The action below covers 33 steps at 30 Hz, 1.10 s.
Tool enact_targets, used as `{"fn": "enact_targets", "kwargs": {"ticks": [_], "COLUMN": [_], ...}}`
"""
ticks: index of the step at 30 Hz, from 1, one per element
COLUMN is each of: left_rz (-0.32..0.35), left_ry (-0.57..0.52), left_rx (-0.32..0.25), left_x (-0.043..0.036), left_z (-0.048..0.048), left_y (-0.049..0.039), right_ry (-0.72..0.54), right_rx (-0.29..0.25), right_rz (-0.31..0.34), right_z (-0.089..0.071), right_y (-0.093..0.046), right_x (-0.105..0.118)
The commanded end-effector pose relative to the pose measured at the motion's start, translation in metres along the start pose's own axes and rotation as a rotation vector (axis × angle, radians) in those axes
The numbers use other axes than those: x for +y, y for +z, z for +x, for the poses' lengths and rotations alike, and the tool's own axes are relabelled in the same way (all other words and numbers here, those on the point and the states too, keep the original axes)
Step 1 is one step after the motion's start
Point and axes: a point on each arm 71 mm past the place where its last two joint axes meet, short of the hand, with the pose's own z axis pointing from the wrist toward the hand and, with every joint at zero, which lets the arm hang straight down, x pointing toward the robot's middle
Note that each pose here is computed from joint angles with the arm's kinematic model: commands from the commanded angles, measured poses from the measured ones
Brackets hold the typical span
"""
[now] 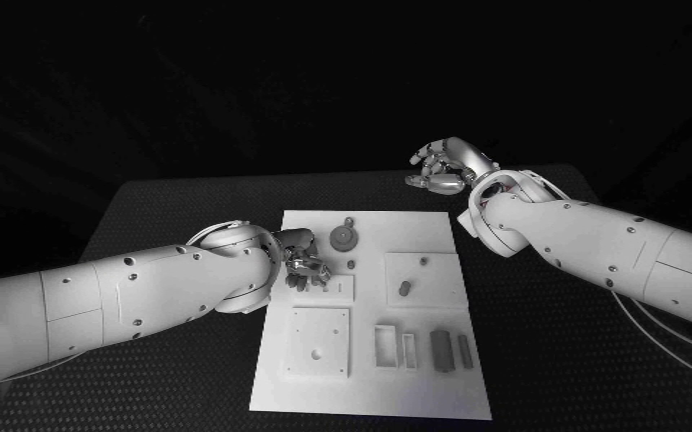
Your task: Assemble the parts on the task board
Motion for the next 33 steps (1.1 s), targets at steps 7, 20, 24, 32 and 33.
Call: {"fn": "enact_targets", "kwargs": {"ticks": [7, 20, 24, 32, 33], "left_rz": [0.011, 0.019, 0.026, 0.026, 0.026], "left_ry": [-0.001, 0.001, -0.002, -0.002, -0.002], "left_rx": [-0.023, 0.000, 0.009, 0.011, 0.011], "left_x": [-0.0011, -0.0045, -0.0055, -0.0056, -0.0056], "left_z": [0.0036, 0.0071, 0.0085, 0.0090, 0.0092], "left_y": [0.0009, -0.0009, -0.0024, -0.0030, -0.0031], "right_ry": [0.019, 0.020, 0.020, 0.020, 0.020], "right_rx": [0.020, 0.037, 0.040, 0.043, 0.044], "right_rz": [-0.010, -0.003, -0.003, -0.001, -0.001], "right_z": [0.0019, 0.0033, 0.0036, 0.0035, 0.0036], "right_y": [-0.0004, -0.0008, -0.0009, -0.0012, -0.0012], "right_x": [0.0026, 0.0026, 0.0026, 0.0022, 0.0022]}}
